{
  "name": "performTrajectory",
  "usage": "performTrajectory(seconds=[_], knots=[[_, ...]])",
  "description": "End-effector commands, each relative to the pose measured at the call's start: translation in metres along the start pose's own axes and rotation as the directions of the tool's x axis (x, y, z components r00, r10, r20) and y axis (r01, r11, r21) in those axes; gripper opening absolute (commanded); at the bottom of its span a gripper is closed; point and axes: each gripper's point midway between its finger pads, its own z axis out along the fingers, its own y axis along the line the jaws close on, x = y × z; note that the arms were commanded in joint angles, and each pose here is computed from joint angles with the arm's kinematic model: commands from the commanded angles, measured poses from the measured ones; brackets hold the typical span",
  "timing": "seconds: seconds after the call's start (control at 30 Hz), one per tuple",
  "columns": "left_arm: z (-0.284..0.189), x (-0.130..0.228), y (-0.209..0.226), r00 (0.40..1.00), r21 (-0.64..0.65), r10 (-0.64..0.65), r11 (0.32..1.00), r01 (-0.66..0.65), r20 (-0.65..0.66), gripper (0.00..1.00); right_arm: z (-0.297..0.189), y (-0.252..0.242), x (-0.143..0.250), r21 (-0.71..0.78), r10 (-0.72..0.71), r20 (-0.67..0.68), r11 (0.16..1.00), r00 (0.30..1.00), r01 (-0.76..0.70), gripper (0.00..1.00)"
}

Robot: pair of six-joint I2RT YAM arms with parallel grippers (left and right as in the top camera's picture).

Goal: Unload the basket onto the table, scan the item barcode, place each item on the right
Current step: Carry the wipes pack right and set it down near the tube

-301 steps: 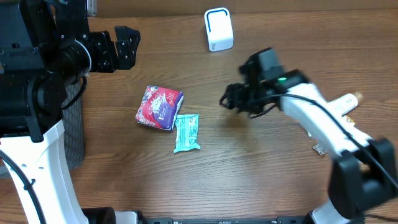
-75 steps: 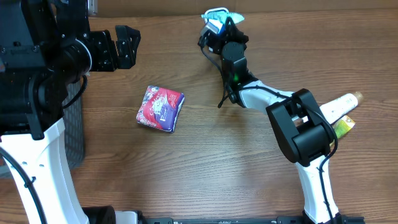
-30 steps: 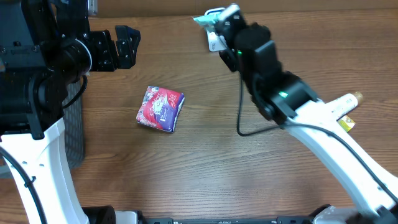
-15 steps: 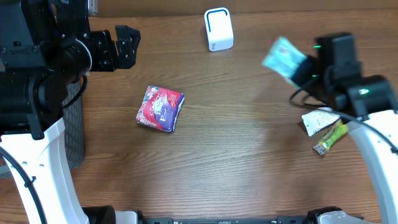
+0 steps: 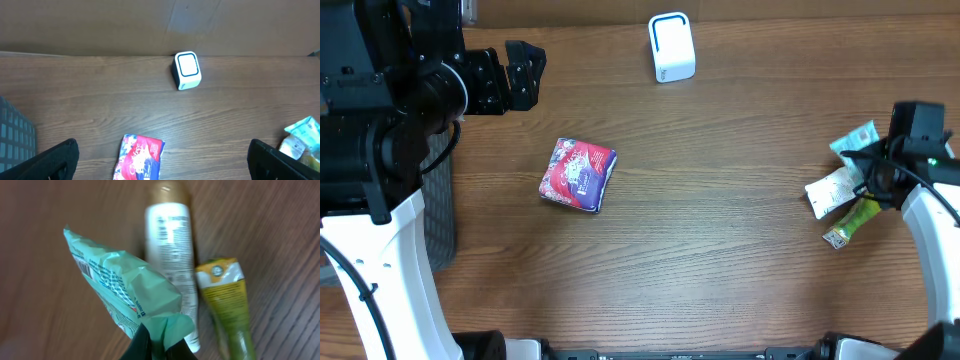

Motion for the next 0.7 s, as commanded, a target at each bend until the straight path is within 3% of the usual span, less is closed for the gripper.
performTrajectory(seconds=[0.0,0.07,0.17,0.23,0.43,0.57,0.67], knots=[[0.000,-0.003,0.000,1.000,-0.001,0.018,1.000,-0.018,0.007,1.00,0.019,-0.020,0.003,0.052,0.031,-0.005,0.998,1.000,-0.030,0.04],[0.000,-0.003,0.000,1.000,-0.001,0.018,1.000,-0.018,0.007,0.99,0.023,-0.026,0.006,0.070,0.024,-0.015,0.997,1.000,-0.023,0.19],[0.000,-0.003,0.000,1.000,-0.001,0.018,1.000,-0.018,0.007,1.00,0.022,-0.027,0.006,0.071,-0.010,-0.016,0.997,1.000,0.011,0.52],[0.000,-0.003,0.000,1.000,-0.001,0.018,1.000,-0.018,0.007,1.00,0.020,-0.025,0.004,0.067,-0.031,-0.014,0.997,0.999,0.032,0.65],[0.000,-0.003,0.000,1.000,-0.001,0.018,1.000,-0.018,0.007,0.99,-0.006,-0.009,-0.010,0.037,-0.106,-0.008,0.994,0.994,0.106,0.69],[0.000,-0.003,0.000,1.000,-0.001,0.018,1.000,-0.018,0.007,1.00,-0.041,0.039,-0.002,-0.187,-0.305,-0.057,0.938,0.951,0.290,0.70],[0.000,-0.003,0.000,1.000,-0.001,0.018,1.000,-0.018,0.007,1.00,-0.070,0.084,0.028,-0.438,-0.452,-0.095,0.819,0.887,0.371,0.70]])
